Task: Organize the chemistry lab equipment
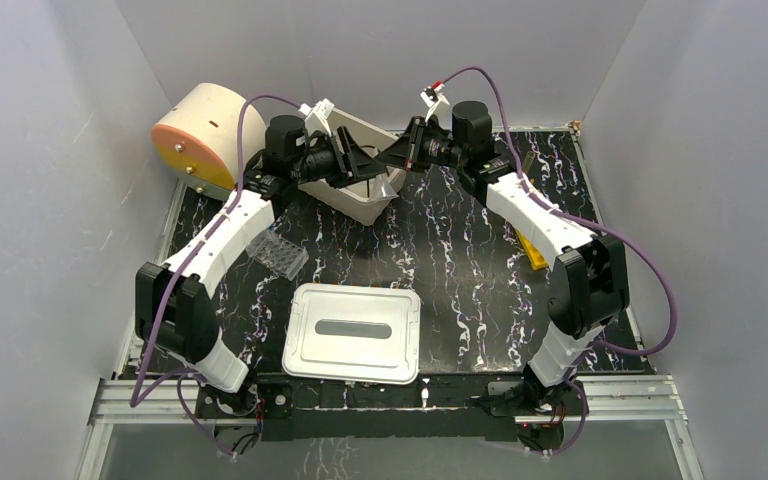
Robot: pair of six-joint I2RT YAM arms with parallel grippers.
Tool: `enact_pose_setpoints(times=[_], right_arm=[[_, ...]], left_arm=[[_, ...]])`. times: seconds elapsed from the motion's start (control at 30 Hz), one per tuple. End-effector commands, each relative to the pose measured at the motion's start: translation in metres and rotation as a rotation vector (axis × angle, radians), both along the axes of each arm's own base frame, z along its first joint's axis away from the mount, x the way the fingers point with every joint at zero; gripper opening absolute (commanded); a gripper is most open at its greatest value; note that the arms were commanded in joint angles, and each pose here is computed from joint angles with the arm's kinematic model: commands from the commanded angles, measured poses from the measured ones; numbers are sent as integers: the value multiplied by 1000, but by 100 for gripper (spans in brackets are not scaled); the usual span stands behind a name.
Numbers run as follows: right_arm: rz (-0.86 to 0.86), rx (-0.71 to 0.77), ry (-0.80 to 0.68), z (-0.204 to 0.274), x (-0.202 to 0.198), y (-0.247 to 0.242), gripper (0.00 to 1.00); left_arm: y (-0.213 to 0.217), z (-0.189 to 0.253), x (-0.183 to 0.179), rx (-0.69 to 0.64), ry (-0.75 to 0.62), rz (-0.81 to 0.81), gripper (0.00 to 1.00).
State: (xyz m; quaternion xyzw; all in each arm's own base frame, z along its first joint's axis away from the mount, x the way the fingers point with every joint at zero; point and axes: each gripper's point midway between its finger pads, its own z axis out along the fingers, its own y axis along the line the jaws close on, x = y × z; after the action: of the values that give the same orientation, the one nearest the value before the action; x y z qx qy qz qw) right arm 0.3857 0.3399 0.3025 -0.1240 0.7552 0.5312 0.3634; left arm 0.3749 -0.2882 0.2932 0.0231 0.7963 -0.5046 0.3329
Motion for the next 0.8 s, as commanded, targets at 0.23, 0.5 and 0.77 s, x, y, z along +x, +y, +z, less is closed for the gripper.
enact_pose_setpoints(times=[0.23,0.5,0.77], right_arm=[[63,101,-115,42,-9,3,0],[84,121,-108,45,-10,6,0],[-35,82,-70,43,9,-11,47]], left_arm=[[-10,2,-5,-64,72,-41,29],[-8,2,-2,-55,57,-21,3],[9,-11,14,130,-28,41,0]])
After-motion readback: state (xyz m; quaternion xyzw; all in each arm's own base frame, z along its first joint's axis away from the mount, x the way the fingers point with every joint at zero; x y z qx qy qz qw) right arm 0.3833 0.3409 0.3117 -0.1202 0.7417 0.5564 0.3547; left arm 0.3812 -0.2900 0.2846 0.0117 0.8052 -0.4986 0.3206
